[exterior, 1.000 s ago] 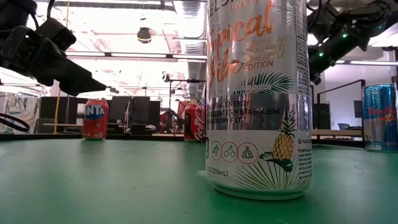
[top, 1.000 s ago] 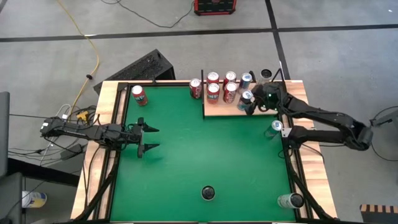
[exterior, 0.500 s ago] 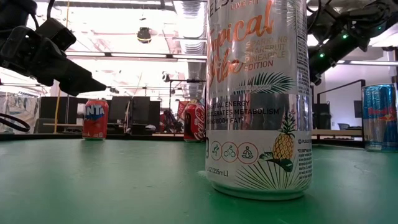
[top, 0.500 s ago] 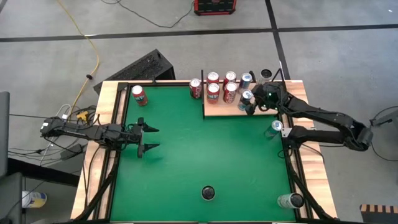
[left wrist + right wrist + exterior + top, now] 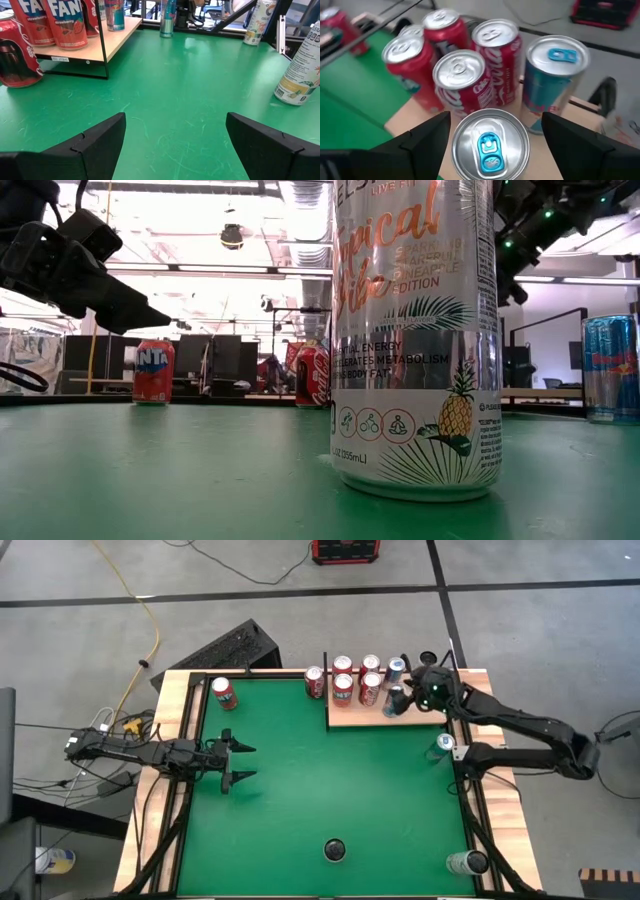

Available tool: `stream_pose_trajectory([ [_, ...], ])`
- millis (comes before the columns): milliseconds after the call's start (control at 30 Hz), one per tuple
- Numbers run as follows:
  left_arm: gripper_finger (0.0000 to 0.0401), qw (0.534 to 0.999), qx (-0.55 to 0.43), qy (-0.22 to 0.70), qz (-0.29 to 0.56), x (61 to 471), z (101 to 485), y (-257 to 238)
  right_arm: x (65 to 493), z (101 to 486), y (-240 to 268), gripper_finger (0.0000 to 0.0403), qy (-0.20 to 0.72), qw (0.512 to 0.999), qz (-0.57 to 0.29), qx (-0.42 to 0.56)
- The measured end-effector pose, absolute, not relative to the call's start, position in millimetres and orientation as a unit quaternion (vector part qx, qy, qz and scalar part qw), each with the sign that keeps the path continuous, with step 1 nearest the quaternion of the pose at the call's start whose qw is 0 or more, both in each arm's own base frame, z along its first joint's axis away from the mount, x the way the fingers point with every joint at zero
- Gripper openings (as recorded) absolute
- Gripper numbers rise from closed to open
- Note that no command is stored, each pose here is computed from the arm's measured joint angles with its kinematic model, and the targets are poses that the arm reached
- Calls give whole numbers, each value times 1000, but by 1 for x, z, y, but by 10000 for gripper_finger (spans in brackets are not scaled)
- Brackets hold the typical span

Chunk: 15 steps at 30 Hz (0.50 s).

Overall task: Place canned beverage on shelf
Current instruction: Put the left blue soda can on the shelf aligned with the other blue soda can

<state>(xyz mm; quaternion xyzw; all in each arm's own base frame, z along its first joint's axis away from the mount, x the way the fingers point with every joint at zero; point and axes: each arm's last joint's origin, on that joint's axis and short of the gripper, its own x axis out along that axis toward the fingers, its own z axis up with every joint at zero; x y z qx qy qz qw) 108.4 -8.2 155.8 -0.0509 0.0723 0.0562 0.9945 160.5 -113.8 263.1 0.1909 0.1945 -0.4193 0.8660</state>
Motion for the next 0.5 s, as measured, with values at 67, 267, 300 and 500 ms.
stream_pose_trajectory([
  [67, 330, 994, -51, 72, 56, 108, 156, -8, 163, 263, -109, 336, 180, 855, -443, 200],
  [267, 330, 995, -51, 72, 56, 108, 156, -8, 172, 265, -89, 336, 144, 830, -506, 184],
  [300, 330, 994, -51, 72, 56, 108, 156, -8, 174, 265, -86, 336, 140, 827, -515, 178],
  [500, 330, 994, -51, 72, 56, 108, 156, -8, 192, 254, -68, 336, 133, 810, -552, 147],
])
